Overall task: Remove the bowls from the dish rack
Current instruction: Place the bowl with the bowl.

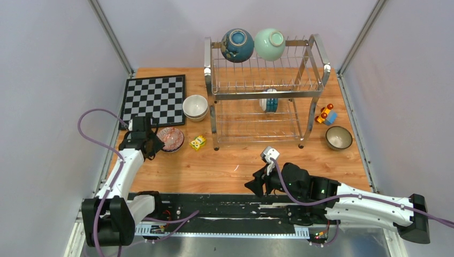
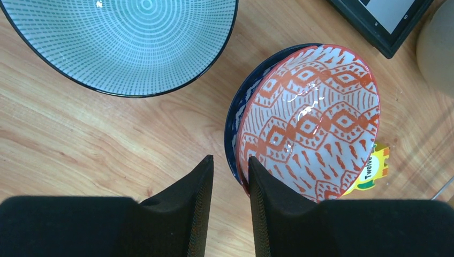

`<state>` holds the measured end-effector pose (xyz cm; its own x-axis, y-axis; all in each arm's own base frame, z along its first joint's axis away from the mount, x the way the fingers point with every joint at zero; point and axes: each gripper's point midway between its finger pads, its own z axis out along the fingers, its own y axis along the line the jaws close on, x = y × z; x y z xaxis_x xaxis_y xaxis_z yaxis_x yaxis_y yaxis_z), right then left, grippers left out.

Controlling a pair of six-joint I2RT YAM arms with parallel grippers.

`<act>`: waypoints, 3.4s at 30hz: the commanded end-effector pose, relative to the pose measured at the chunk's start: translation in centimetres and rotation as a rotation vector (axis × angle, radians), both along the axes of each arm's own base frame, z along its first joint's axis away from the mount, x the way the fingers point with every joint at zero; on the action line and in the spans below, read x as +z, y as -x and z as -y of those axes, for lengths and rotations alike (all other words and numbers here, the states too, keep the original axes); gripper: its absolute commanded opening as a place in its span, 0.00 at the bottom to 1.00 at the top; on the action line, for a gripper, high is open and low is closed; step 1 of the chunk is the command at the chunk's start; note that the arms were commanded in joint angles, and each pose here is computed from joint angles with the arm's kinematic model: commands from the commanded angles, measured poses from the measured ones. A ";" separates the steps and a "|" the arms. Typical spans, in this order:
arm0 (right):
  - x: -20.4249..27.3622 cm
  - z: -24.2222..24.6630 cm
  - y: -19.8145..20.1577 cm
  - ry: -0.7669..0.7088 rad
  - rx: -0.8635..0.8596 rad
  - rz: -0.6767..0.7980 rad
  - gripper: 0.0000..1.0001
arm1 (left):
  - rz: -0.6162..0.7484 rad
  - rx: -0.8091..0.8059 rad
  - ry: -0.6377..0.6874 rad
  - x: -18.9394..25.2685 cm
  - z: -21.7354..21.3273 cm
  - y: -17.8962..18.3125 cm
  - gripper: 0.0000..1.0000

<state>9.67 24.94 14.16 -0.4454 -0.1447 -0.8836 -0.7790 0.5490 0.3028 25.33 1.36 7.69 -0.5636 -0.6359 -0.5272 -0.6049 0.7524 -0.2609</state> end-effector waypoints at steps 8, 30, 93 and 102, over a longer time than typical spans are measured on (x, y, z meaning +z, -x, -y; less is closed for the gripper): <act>-0.6 0.2 -0.1 0.003 -0.011 -0.009 0.61 | 0.020 0.018 -0.097 2.3 -1.8 0.2 0.30; -0.9 0.3 -0.2 0.011 -0.019 -0.011 0.61 | 0.012 0.003 -0.055 0.8 -1.0 -0.6 0.15; -1.2 -0.1 -0.3 0.024 -0.024 -0.032 0.60 | 0.084 -0.057 0.024 0.8 0.9 0.6 0.22; -1.2 -0.1 -0.4 0.023 -0.028 -0.029 0.60 | 0.261 -0.237 0.126 5.7 4.3 0.1 0.33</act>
